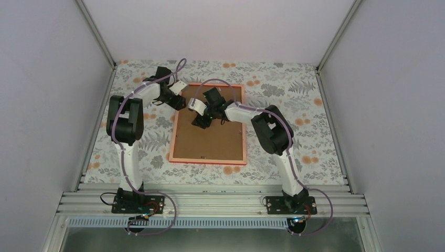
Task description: Put the photo into the frame
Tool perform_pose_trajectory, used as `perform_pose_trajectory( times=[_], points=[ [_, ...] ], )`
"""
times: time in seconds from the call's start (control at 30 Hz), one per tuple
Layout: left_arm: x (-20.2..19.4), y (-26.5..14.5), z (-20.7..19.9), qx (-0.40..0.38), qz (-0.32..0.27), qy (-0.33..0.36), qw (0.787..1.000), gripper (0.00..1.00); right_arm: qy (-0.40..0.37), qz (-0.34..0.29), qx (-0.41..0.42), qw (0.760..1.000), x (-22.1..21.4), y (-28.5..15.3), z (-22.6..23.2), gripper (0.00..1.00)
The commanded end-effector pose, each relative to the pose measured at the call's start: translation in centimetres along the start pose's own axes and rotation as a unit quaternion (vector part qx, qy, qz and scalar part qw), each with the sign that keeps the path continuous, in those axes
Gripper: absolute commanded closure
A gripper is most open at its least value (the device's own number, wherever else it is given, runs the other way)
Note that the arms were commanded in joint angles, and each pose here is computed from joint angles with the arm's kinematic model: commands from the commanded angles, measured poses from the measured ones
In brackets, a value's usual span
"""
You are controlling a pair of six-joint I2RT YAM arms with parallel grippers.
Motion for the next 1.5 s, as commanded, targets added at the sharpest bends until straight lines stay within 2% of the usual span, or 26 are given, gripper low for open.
perform_pose_trajectory(
  times=[0.0, 0.13, 0.27, 0.47, 0.6, 0.73, 0.9, 1.0, 1.13, 1.3, 1.4, 1.47],
  points=[
    [-0.6, 1.2, -0.1, 0.012, 0.016, 0.019, 1.0, 0.38, 0.009, 0.055, 0.025, 0.998, -3.5, 1.4, 2.3, 0.33],
    [-0.7, 1.5, 0.6, 0.037, 0.022, 0.022, 0.999, 0.42, 0.007, 0.064, 0.027, 0.998, -4.3, 1.2, 2.8, 0.33],
    [-0.9, 1.2, 1.3, 0.055, 0.027, 0.029, 0.998, 0.51, 0.008, 0.068, 0.029, 0.997, -4.7, 1.0, 3.2, 0.34],
    [-0.9, 1.0, 1.4, 0.059, 0.027, 0.037, 0.997, 0.71, 0.012, 0.067, 0.035, 0.997, -5.1, 0.7, 3.7, 0.34],
    [-1.2, 0.8, 0.1, 0.024, 0.025, 0.046, 0.998, 0.72, 0.013, 0.065, 0.044, 0.997, -5.1, 0.5, 4.1, 0.35],
    [-1.3, -1.3, -1.2, -0.02, 0.004, 0.056, 0.998, 0.69, 0.009, 0.066, 0.062, 0.996, -5.4, 0.1, 5.6, 0.35],
    [0.6, -4.3, -0.9, -0.017, -0.049, 0.074, 0.996, 0.42, 0.001, 0.057, 0.095, 0.994, -5.9, -1.3, 7.8, 0.36],
    [1.1, -4.3, -0.7, -0.005, -0.05, 0.098, 0.994, 0.33, -0.004, 0.053, 0.111, 0.992, -6.2, -2.0, 8.7, 0.36],
    [0.0, -4.0, -1.7, -0.011, -0.037, 0.151, 0.988, 0.31, -0.004, 0.046, 0.12, 0.992, -5.8, -2.4, 8.9, 0.36],
    [-1.3, -3.3, -3.5, 0.02, -0.018, 0.213, 0.977, 0.31, 0.0, 0.049, 0.121, 0.991, -5.7, -2.1, 8.7, 0.37],
    [-1.7, -2.3, -4.2, 0.056, -0.004, 0.235, 0.97, 0.31, -0.002, 0.052, 0.124, 0.991, -6.0, -1.9, 8.8, 0.38],
    [-1.1, -2.3, -4.6, 0.048, -0.017, 0.237, 0.97, 0.31, -0.004, 0.053, 0.125, 0.991, -6.2, -2.0, 9.0, 0.38]
  ],
)
Point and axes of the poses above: each gripper's point midway between its finger pads, its own y axis out along the fingers, its own z axis along the line the jaws close on, x = y × z, the point moved 7 cm from there along -y, back along the fingers, and after that the axes turned 11 degrees about -y, right-handed, at the moved point
